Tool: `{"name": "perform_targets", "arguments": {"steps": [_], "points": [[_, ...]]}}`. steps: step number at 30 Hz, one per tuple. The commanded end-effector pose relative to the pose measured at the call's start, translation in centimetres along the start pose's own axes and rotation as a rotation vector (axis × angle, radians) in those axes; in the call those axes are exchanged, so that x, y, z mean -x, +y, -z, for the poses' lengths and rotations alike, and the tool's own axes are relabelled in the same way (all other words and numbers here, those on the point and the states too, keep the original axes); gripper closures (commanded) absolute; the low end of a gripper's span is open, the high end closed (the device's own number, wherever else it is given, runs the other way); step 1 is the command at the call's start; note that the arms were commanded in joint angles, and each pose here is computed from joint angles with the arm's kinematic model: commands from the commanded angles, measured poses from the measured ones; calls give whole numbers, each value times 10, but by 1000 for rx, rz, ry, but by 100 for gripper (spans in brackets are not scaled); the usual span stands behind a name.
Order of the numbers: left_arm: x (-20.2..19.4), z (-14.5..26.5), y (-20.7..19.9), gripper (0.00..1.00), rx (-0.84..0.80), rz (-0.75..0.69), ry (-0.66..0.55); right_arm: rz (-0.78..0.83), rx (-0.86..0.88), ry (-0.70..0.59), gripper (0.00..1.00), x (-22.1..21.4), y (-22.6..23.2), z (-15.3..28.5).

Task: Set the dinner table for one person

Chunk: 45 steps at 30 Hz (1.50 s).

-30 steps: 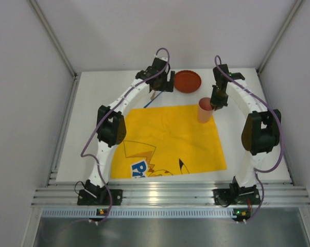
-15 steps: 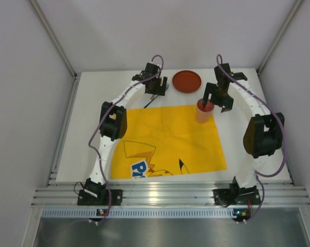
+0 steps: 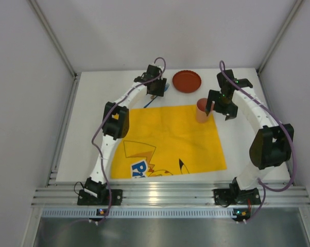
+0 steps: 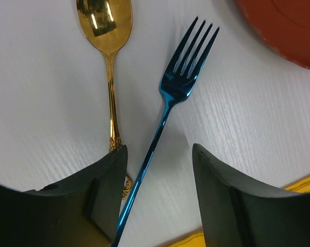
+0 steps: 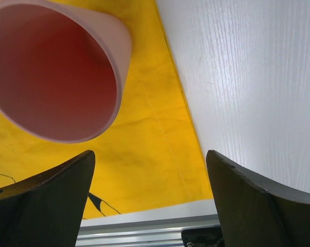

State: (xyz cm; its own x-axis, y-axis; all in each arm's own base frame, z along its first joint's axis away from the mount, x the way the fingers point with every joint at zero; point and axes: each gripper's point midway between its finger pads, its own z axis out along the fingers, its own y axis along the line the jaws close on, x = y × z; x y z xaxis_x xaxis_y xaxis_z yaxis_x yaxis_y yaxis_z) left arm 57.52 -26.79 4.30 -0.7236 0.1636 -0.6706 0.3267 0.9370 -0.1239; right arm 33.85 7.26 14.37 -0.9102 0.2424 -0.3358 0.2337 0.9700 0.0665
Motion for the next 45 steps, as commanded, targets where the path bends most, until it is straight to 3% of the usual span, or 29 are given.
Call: {"name": "perform_targets", "arguments": {"steps": [1,11,13,19,23,27,31,37,42,44,45], "points": [[8,-12,7,41,13,-19,-41,3,-18,-33,11,0,-5,13],[-41,-29,35,73,126,-80,93,0,-31,-7,11,-3,-7,9],[-53,-30,41,88,145,-107,128,-2,-31,-5,11,-2,-7,9],[-62,-29,53,100,194,-135,155,-6,-20,10,11,-5,-5,5],[-32,-18,65,100,282,-98,70,1,-20,9,11,-6,-6,7],[34,14,74,100,315,-3,-110,4,-25,7,10,-10,-8,9],[102,69,79,100,337,46,-287,0,-12,0,8,-13,-7,14],[167,157,80,100,351,84,-481,14,9,-27,3,-13,0,22],[182,229,74,100,356,76,-541,38,42,-53,2,-12,13,27],[151,229,74,100,353,86,-450,45,58,-87,0,-4,19,33],[148,254,69,100,334,92,-460,46,63,-102,0,-1,21,36]]}}
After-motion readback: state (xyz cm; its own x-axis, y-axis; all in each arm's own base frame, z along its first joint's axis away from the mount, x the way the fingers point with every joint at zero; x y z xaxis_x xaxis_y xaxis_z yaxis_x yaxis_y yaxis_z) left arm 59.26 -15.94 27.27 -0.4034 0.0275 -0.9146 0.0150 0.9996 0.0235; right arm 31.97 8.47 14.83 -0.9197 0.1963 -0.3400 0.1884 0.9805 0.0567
